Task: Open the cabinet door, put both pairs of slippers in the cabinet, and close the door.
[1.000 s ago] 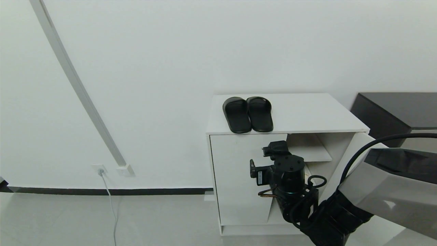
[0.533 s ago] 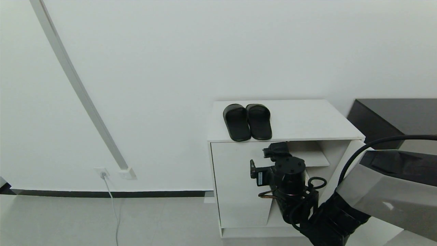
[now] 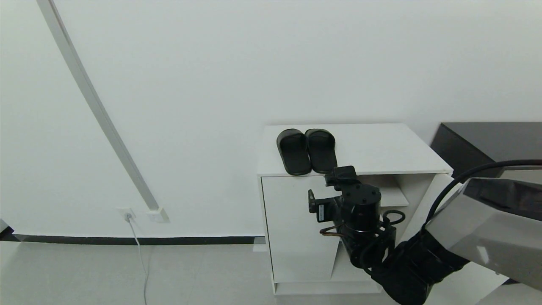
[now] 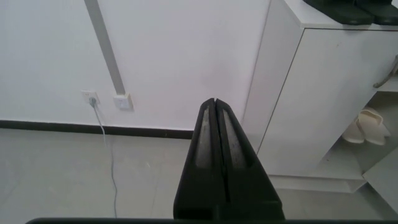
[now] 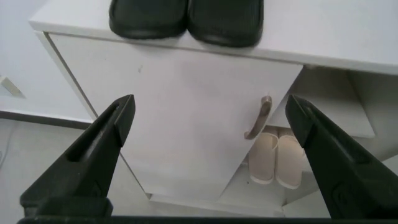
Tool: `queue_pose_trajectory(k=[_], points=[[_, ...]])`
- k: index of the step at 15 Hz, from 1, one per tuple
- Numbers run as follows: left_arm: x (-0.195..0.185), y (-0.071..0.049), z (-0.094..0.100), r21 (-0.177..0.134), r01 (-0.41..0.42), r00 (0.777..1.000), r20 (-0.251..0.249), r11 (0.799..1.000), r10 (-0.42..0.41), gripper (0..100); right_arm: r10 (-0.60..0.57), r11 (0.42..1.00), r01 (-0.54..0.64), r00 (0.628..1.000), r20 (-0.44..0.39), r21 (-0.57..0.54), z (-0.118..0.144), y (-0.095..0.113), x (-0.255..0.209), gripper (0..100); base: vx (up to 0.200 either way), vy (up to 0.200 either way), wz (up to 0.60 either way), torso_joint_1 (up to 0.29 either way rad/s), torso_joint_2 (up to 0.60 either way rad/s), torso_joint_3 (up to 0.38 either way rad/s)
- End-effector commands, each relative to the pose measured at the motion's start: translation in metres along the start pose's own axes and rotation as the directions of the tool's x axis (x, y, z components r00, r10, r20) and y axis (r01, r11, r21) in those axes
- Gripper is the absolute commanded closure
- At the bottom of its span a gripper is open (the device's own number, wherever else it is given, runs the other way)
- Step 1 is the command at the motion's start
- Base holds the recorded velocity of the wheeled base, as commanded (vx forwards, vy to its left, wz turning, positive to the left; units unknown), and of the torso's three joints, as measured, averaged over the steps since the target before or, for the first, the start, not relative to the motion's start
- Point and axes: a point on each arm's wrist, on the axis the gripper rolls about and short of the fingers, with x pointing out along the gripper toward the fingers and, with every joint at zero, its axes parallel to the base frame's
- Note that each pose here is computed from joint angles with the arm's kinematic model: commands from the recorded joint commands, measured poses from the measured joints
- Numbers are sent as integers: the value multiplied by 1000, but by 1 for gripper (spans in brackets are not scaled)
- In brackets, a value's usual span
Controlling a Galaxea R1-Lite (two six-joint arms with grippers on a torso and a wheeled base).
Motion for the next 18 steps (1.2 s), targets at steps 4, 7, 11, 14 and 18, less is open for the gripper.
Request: queue_pose_trajectory(k=[4, 7, 11, 14, 18], points=[[0, 0, 0, 4, 9, 1000, -1, 1000, -9, 100, -3, 999, 1, 998, 55, 49, 71, 7, 10, 0, 0, 0, 0, 0, 0, 0], [0, 0, 0, -1, 9, 1000, -1, 1000, -9, 100, 2, 997, -2, 1000, 2, 83, 95, 5, 23, 0, 0, 0, 0, 0, 0, 0], [0, 0, 0, -1, 9, 1000, -1, 1000, -9, 100, 71, 992, -61, 994, -85, 107, 108, 3, 18, 0, 0, 0, 0, 0, 0, 0], [0, 0, 0, -1, 9, 1000, -1, 1000, -9, 100, 69, 993, -60, 993, -98, 101, 103, 3, 20, 0, 67, 0, 0, 2, -2, 2], [0, 0, 0, 1, 10, 1000, -1, 1000, -10, 100, 67, 994, -56, 991, -118, 95, 94, 5, 23, 0, 200, 0, 0, -4, -1, 6]])
